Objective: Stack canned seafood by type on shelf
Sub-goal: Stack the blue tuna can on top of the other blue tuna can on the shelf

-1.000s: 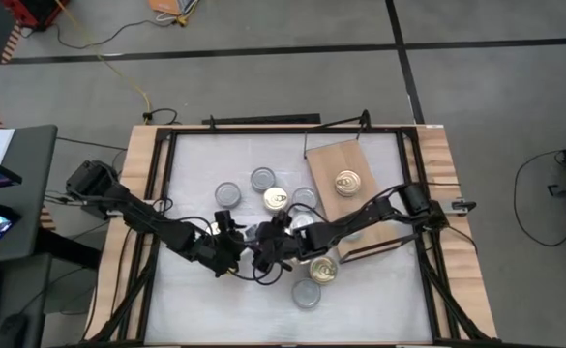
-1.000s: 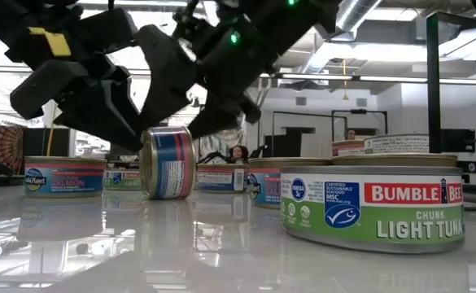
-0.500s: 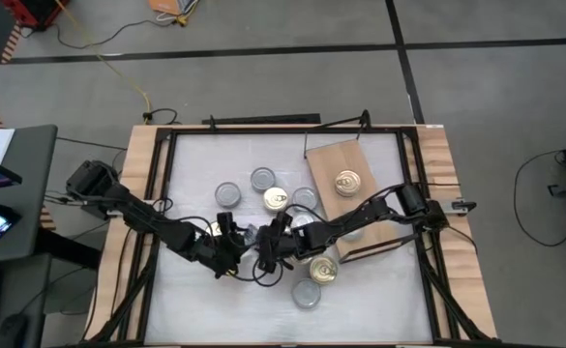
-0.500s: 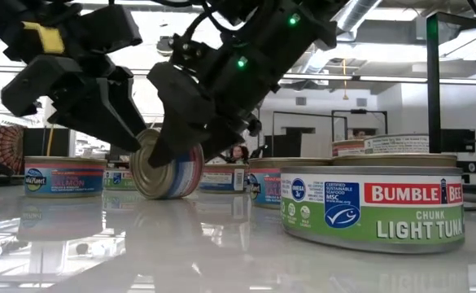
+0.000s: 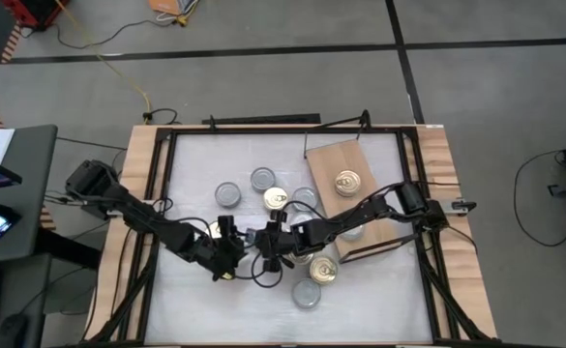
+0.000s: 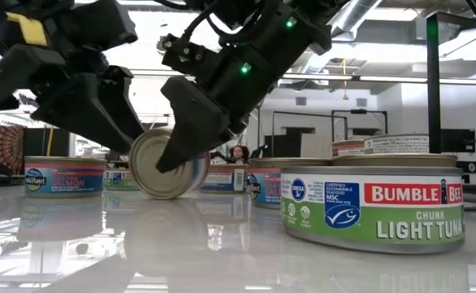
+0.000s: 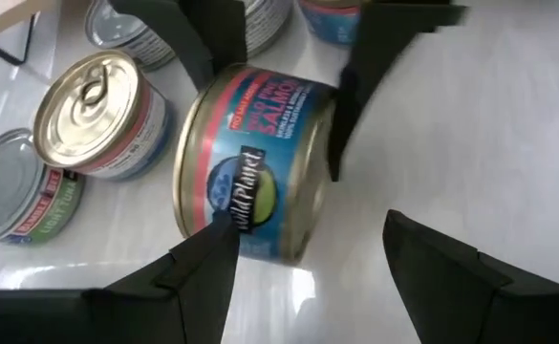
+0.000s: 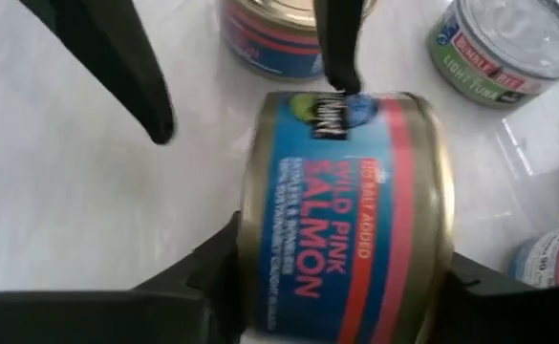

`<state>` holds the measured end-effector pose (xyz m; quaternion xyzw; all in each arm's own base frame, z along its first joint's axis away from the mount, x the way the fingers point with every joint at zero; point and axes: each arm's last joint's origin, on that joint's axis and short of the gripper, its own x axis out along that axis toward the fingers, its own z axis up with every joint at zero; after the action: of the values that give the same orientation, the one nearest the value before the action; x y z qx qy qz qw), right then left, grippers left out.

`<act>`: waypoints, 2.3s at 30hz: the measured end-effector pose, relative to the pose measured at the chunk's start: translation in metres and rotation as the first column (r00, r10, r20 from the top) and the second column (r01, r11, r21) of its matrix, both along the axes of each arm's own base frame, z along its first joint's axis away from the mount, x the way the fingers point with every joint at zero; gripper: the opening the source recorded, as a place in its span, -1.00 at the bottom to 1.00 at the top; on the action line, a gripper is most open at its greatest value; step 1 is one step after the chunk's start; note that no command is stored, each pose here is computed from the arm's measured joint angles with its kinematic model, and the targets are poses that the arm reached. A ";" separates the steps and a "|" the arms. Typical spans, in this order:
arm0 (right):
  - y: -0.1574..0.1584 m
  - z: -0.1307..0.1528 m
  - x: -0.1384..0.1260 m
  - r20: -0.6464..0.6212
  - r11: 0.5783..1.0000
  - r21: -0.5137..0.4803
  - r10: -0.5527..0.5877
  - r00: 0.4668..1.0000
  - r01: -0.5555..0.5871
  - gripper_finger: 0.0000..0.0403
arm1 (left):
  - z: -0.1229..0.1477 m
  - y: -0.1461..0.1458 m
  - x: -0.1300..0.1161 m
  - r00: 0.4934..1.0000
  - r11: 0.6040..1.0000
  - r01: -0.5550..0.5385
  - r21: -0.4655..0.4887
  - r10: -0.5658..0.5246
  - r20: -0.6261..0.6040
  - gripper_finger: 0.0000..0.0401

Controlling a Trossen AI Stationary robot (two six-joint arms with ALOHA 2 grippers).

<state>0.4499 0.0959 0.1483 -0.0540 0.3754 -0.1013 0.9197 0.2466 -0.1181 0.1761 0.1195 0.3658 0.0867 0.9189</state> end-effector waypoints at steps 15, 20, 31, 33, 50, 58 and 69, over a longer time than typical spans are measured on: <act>-0.002 0.048 -0.029 -0.124 0.987 -0.146 0.055 0.991 -0.073 0.05 | 0.036 0.006 -0.013 0.992 1.000 -0.008 0.007 0.007 0.126 0.24; -0.002 0.063 -0.039 -0.142 0.983 -0.165 0.050 0.989 -0.073 0.03 | 0.046 0.009 -0.018 0.987 1.000 -0.013 -0.006 0.014 0.160 0.24; -0.008 0.071 -0.053 -0.225 0.971 -0.234 0.002 0.974 -0.056 0.03 | 0.057 0.013 -0.025 0.981 1.000 -0.010 -0.019 0.014 0.193 0.24; -0.009 0.071 -0.056 -0.253 0.965 -0.256 -0.013 0.967 -0.054 0.03 | 0.057 0.013 -0.025 0.981 1.000 -0.010 -0.019 0.014 0.191 0.24; -0.044 0.114 -0.135 -0.422 0.782 -0.617 -0.418 0.805 0.082 0.07 | 0.052 0.013 -0.026 0.983 0.999 -0.012 -0.033 0.018 0.181 0.24; -0.069 0.085 -0.169 -0.481 0.767 -0.635 -0.486 0.729 0.093 0.05 | 0.053 0.013 -0.026 0.983 0.999 -0.012 -0.033 0.018 0.181 0.24; -0.092 0.074 -0.188 -0.506 0.779 -0.616 -0.504 0.700 0.115 0.05 | 0.054 0.014 -0.025 0.981 1.000 -0.019 -0.012 0.021 0.195 0.24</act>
<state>0.2622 0.0040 0.2221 -0.2750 0.6278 -0.3381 0.6449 0.2214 -0.1045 0.2297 0.1022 0.2757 0.1053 0.9500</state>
